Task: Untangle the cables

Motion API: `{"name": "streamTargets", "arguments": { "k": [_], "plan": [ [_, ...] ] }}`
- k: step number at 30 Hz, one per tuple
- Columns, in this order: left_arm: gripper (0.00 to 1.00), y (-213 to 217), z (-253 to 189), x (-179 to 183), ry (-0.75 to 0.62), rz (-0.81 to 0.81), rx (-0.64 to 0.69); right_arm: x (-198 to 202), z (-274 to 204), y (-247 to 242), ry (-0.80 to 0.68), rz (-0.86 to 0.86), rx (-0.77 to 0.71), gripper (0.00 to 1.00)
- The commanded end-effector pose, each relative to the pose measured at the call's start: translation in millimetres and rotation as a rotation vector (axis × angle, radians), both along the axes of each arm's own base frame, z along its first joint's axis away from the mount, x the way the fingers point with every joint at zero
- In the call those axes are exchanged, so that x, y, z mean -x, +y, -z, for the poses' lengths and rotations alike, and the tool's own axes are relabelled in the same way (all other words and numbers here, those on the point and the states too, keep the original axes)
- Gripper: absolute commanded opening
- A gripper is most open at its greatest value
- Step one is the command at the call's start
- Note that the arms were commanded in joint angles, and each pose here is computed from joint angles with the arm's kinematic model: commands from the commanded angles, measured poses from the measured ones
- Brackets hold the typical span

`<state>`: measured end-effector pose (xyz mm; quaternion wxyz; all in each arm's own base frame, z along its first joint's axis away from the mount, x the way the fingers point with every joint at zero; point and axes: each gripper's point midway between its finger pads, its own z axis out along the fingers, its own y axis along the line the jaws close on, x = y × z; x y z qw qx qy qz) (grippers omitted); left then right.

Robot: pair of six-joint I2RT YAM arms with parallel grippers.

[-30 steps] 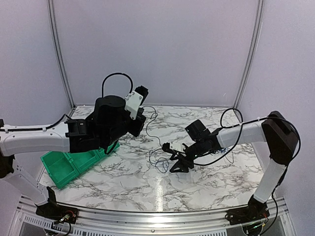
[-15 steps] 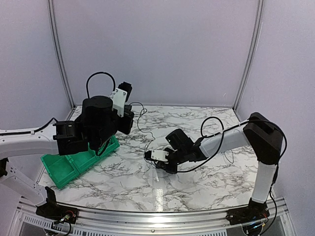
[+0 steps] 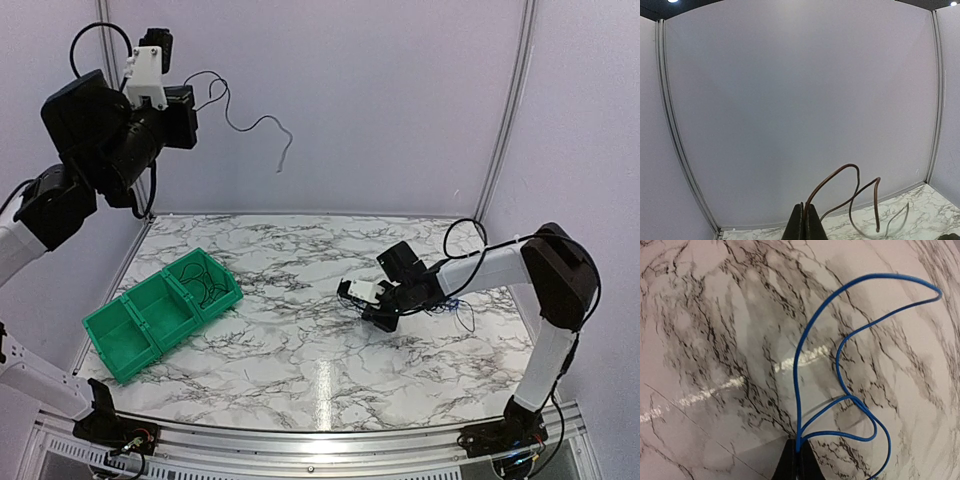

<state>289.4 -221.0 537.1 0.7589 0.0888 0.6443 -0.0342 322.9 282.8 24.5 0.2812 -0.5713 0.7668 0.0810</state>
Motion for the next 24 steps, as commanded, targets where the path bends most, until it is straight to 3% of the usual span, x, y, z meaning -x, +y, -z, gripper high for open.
{"name": "streamTargets", "arguments": {
  "k": [1, 10, 24],
  "plan": [
    [0.0, 10.5, 39.4, -20.2, 0.084, -0.07, -0.121, -4.3, -8.2, -29.9, 0.04, 0.068, -0.005, 0.0],
    [0.0, 25.1, 164.9, -61.3, 0.411, -0.082, -0.182, -15.4, -27.3, -43.2, 0.01, 0.063, -0.035, 0.0],
    [0.0, 87.3, 286.3, -70.6, 0.61, -0.276, -0.195, -10.8, -12.7, -41.7, 0.061, 0.052, -0.035, 0.0]
  ]
}}
